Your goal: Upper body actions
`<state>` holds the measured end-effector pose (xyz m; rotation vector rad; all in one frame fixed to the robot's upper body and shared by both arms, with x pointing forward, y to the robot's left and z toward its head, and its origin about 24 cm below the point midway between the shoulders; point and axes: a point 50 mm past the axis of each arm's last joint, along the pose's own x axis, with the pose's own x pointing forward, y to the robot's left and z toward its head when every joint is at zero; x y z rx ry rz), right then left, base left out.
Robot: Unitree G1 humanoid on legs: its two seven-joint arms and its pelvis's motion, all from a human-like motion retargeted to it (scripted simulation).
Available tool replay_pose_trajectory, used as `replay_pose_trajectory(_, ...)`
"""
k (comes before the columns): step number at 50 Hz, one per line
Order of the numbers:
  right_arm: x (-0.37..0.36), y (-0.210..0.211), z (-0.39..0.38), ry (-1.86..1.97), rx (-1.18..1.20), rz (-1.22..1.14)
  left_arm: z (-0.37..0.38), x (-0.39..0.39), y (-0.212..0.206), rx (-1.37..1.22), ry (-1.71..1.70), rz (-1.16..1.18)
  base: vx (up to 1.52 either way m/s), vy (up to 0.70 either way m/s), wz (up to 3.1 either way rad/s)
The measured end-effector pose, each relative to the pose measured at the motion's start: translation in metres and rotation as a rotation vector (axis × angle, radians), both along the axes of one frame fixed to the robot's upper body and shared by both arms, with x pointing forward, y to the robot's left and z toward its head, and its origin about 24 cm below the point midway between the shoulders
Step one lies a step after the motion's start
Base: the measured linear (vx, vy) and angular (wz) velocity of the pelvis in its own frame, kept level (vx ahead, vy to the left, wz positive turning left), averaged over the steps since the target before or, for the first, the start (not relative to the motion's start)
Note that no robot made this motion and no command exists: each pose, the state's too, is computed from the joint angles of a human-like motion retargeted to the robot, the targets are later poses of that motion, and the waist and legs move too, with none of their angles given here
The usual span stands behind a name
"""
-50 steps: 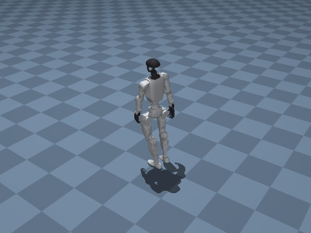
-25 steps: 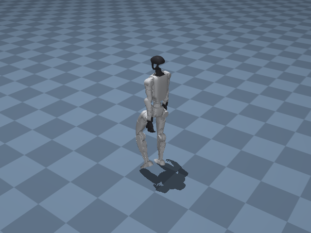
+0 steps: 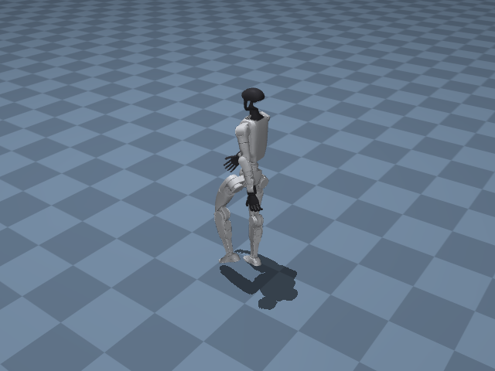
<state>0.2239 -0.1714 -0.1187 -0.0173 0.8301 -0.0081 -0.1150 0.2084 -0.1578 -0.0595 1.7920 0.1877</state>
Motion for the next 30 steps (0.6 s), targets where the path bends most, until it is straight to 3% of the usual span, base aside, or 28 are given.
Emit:
replay_pose_trajectory(20,-0.106,-0.020,-0.043,0.263,-0.043,-0.010,-0.011,0.071,0.019,0.056,-0.156,-0.117,0.28,-0.06,0.06)
replay_pose_trajectory(30,-0.206,-0.043,-0.055,0.501,-0.064,-0.113,-0.017,0.170,-0.017,-0.004,-0.378,-0.353,0.34,-0.05,-0.27)
